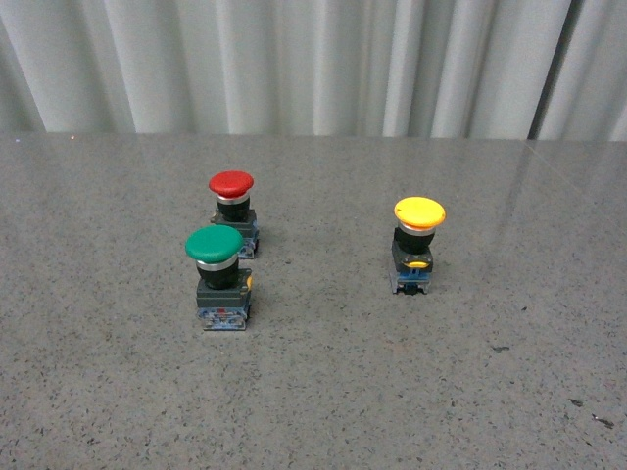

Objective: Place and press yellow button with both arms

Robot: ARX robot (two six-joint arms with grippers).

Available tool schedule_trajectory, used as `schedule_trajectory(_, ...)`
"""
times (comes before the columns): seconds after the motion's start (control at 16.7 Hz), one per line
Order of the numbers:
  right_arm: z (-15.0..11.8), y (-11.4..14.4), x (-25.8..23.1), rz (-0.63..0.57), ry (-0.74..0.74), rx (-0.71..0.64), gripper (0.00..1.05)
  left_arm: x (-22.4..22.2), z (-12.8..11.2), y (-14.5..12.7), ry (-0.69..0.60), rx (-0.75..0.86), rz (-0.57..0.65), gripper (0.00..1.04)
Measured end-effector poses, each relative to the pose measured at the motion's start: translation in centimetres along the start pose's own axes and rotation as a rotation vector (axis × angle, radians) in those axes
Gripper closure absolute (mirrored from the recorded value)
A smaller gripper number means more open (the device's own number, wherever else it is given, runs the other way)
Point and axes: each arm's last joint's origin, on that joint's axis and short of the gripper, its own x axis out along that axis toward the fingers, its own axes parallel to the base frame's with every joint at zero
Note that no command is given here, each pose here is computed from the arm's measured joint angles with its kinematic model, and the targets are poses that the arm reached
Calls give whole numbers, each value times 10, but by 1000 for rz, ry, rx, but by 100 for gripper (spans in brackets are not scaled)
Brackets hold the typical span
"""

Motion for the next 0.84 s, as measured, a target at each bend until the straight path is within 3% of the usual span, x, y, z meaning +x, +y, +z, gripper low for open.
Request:
schedule_trajectory(0.24,0,0,0,0,0,0,43,0,0,0,0,0,0,7)
schedule_trajectory(0.48,0,0,0,0,0,0,8,0,0,0,0,0,0,7)
schedule_trajectory(0.84,0,0,0,0,0,0,7,0,0,0,0,0,0,7)
